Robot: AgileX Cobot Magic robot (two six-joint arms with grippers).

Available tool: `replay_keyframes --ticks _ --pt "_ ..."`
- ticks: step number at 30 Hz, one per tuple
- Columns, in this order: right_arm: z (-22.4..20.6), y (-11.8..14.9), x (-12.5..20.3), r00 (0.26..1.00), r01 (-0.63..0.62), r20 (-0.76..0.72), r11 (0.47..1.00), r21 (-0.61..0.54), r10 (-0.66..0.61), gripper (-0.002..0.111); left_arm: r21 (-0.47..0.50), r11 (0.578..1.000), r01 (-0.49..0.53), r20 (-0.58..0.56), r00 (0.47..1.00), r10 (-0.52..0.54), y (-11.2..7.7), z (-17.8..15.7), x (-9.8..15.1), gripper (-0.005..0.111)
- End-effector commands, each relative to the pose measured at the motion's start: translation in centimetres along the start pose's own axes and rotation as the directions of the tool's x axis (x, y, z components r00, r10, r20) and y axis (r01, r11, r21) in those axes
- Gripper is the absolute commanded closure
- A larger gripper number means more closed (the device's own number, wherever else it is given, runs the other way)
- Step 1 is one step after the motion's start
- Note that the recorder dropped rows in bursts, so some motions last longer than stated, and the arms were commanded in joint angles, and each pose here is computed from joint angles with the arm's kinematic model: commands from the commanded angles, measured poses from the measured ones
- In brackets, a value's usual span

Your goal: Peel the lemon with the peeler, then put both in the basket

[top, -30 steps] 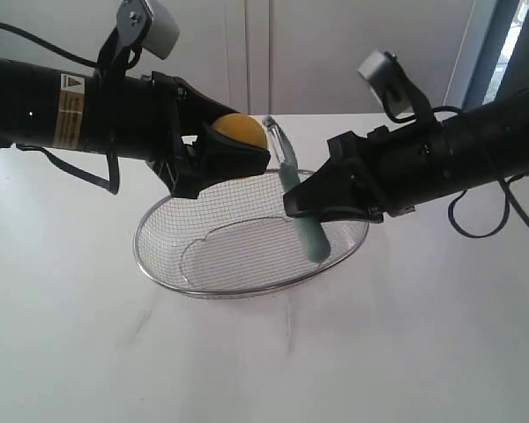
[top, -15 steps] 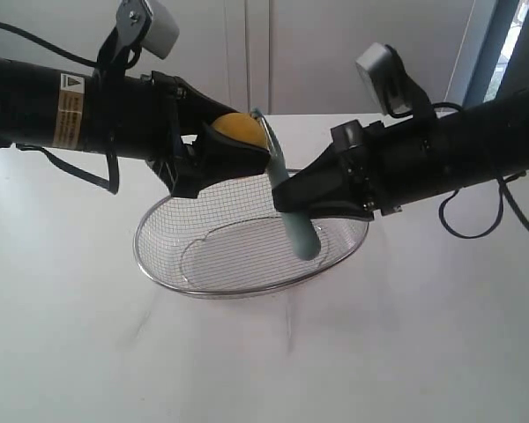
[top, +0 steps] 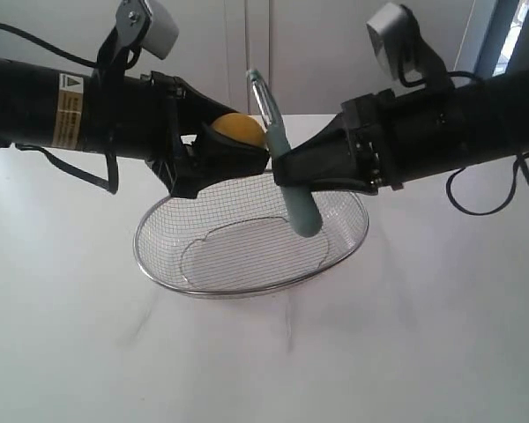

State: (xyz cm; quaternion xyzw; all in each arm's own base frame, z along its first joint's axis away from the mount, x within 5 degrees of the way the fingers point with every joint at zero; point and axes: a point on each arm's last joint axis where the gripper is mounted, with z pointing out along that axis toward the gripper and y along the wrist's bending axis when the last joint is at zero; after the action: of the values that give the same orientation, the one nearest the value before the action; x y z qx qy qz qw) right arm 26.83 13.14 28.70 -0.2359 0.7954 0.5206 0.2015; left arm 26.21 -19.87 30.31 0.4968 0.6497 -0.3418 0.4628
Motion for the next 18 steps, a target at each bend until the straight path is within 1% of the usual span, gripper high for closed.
replay_keyframes --ticks 1,10,11,15,18 --pt "-0.5 1.3 -0.3 0.998 0.052 0.023 0.998 -0.033 -0.052 0.108 0.0 1.0 0.001 0.011 1.0 -0.001 -0.1 -0.2 -0.2 0.107" --pt "-0.5 1.1 -0.3 0.998 0.068 0.021 0.998 -0.012 -0.067 0.108 -0.002 1.0 0.001 0.011 1.0 -0.001 0.0 -0.2 -0.2 0.107" --pt "-0.5 0.8 -0.3 0.997 0.073 0.018 0.997 0.014 -0.074 0.108 -0.002 1.0 -0.003 0.011 1.0 0.003 0.0 -0.2 -0.2 0.107" --pt "-0.5 0.5 -0.4 0.997 0.079 0.022 0.996 0.049 -0.08 0.108 -0.002 1.0 -0.003 0.011 1.0 0.003 0.0 -0.2 -0.2 0.107" --pt "-0.5 -0.3 -0.3 0.997 0.074 0.014 0.987 0.141 -0.077 0.108 -0.006 1.0 -0.006 0.01 1.0 0.006 0.0 -0.2 -0.2 0.107"
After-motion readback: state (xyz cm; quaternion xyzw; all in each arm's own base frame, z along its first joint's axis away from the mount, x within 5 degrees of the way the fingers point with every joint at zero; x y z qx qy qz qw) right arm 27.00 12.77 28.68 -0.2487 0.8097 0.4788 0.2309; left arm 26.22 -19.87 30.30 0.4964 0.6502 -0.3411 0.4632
